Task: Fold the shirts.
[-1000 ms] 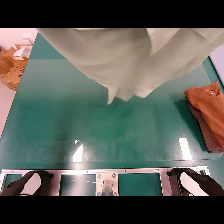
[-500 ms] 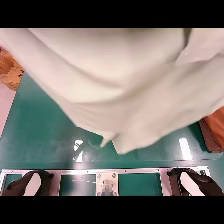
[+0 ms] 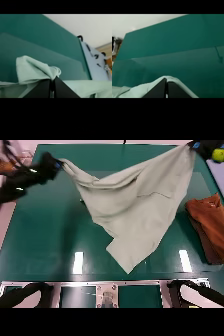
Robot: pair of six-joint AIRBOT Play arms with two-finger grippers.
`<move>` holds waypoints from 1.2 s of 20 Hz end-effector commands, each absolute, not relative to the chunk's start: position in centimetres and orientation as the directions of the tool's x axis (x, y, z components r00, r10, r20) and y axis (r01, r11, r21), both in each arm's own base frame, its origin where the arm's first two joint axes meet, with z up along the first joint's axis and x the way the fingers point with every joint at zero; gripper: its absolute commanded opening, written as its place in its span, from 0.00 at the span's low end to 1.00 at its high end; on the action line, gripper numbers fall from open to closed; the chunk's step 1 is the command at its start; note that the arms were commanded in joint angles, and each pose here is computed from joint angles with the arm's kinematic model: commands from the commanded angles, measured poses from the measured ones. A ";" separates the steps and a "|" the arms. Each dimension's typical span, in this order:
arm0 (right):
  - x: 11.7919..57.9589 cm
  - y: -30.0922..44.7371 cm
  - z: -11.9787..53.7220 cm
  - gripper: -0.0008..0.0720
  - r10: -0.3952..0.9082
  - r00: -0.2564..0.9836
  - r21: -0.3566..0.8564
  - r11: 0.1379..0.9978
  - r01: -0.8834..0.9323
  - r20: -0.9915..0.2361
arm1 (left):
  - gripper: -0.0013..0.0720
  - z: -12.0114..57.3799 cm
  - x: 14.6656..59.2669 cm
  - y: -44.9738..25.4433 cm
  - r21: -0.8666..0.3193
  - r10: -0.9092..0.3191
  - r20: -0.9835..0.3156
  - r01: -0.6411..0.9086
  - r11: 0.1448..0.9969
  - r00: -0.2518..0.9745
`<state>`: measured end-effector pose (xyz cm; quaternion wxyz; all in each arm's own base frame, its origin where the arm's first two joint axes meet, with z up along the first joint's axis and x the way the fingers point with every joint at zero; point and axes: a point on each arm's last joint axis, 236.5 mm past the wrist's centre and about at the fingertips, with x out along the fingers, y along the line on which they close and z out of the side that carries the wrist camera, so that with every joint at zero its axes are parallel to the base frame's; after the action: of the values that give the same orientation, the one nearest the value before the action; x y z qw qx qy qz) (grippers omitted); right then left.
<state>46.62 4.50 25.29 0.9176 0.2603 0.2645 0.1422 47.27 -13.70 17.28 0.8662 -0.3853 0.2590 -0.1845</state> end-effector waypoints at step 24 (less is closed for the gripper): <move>51.8 -1.9 6.4 0.03 0.349 0.666 0.551 0.827 0.112 -0.660 | 0.84 -1.4 49.6 -8.8 -0.571 -0.469 -0.676 -0.001 0.821 0.568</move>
<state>51.82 -1.81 6.98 0.8693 0.2837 0.3986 0.0701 50.41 -7.92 0.94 0.8359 -0.3348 0.4158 -0.1278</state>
